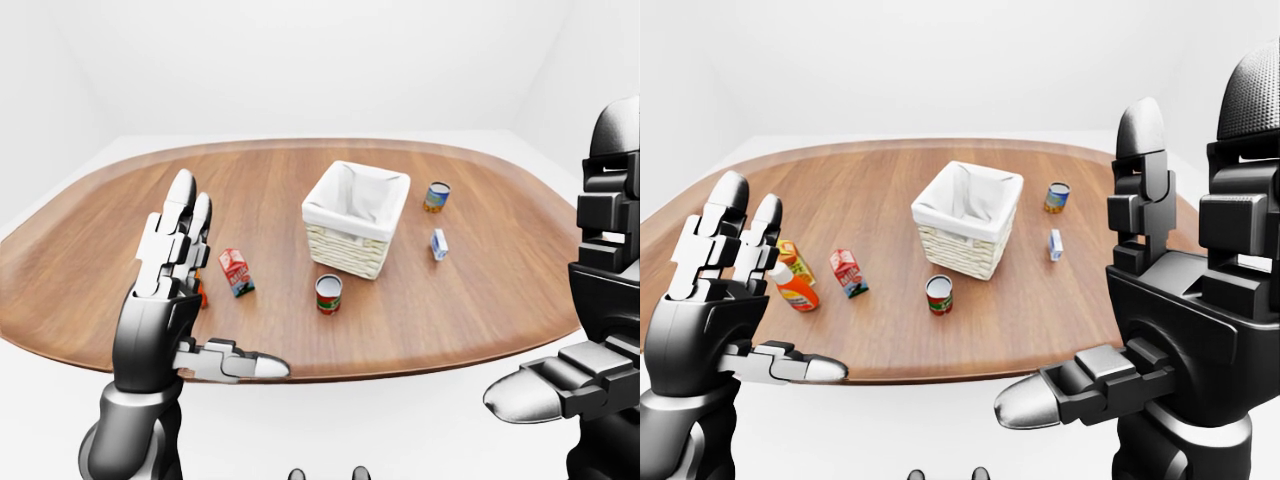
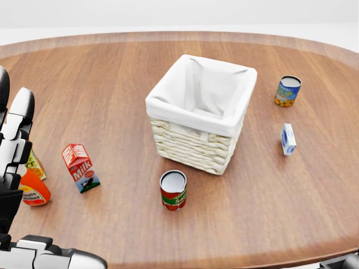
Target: Pick the milk and place it in the basket.
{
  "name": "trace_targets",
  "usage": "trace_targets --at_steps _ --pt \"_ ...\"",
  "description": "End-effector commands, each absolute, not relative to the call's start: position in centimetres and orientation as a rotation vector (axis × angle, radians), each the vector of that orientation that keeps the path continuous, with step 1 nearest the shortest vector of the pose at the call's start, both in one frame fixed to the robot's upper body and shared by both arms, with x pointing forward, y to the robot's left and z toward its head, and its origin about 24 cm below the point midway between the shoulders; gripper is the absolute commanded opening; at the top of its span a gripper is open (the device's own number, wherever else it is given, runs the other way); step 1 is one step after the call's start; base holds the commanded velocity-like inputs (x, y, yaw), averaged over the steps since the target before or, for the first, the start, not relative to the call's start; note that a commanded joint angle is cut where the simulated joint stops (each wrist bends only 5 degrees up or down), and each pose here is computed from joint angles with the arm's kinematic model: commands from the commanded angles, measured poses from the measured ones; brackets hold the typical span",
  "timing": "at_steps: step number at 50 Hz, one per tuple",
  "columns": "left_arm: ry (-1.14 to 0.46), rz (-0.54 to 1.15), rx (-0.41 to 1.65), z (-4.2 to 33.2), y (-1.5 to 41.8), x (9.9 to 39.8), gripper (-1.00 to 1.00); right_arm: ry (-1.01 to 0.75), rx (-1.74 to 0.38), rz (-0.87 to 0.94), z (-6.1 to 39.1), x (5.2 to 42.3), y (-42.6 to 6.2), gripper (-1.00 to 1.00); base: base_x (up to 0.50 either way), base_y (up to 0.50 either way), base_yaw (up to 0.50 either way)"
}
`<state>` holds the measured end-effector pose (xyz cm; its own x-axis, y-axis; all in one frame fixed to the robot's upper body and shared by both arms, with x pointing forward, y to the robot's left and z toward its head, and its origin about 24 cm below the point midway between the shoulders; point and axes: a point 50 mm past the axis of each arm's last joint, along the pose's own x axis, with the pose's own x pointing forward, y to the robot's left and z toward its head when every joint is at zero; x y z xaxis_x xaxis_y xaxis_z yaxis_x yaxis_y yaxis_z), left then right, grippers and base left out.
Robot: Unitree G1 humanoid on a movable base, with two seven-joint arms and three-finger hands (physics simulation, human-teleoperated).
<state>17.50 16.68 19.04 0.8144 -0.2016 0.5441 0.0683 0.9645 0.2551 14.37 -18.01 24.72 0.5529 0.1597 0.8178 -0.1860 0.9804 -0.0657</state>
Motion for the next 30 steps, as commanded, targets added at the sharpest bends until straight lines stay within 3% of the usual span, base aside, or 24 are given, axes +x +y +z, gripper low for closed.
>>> trace_targets --at_steps 1,30 --pt "-0.602 -0.149 0.229 19.02 16.6 17.45 1.0 -0.96 0.035 0.206 24.7 14.37 -18.01 1.0 0.27 0.0 0.0" --pt "-0.586 -0.156 0.229 18.72 16.48 17.54 1.0 -0.96 0.02 0.207 24.63 14.39 -17.92 1.0 0.28 0.0 0.0"
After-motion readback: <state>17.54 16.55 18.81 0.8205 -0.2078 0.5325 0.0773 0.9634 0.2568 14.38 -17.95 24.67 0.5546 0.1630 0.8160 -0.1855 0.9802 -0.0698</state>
